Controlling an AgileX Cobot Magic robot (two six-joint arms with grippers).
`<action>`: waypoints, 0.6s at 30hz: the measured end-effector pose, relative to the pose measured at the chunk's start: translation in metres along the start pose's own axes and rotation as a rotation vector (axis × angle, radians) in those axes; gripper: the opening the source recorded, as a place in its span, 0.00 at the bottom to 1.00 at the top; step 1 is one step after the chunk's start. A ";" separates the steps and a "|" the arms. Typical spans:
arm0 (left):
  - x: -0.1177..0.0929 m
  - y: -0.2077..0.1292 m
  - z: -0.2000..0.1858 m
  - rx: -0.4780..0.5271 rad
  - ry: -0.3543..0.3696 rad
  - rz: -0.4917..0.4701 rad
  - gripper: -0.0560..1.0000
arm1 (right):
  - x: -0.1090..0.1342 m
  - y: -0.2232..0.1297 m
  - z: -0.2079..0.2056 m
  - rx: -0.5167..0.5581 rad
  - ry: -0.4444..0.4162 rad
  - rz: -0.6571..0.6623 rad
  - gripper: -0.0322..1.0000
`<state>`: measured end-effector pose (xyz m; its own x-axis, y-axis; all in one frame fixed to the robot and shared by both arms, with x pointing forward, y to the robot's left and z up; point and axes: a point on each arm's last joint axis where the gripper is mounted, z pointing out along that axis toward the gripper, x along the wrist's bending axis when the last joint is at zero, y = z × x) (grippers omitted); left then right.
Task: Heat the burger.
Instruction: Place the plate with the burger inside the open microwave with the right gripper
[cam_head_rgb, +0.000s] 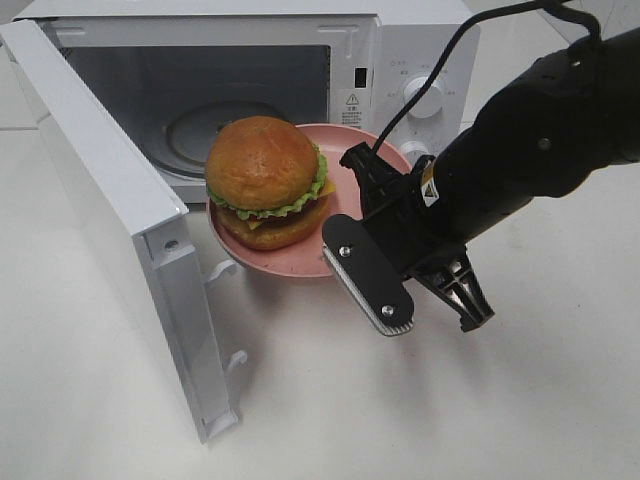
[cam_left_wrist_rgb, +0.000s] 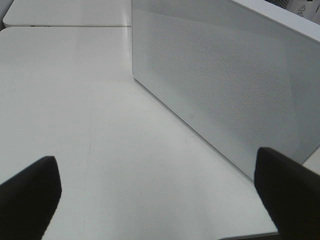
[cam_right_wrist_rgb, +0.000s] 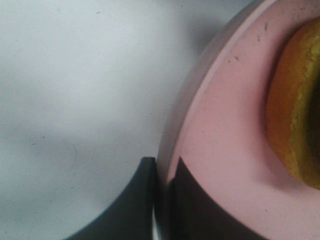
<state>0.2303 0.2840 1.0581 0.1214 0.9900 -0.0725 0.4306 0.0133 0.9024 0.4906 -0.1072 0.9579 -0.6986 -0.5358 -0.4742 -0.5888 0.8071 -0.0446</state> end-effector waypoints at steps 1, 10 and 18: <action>0.000 0.000 0.000 0.000 0.000 0.000 0.97 | -0.005 0.001 0.003 -0.003 -0.004 0.001 0.09; 0.000 0.000 0.000 0.000 0.000 0.000 0.97 | -0.029 0.005 0.011 -0.009 -0.011 0.006 0.09; 0.000 0.000 0.000 0.000 0.000 0.000 0.97 | -0.049 0.007 0.024 -0.006 0.006 -0.004 0.09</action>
<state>0.2303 0.2840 1.0581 0.1214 0.9900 -0.0725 0.4306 0.0133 0.9024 0.5306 -0.0696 0.9596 -0.6984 -0.5409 -0.4687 -0.5944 0.8031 -0.0412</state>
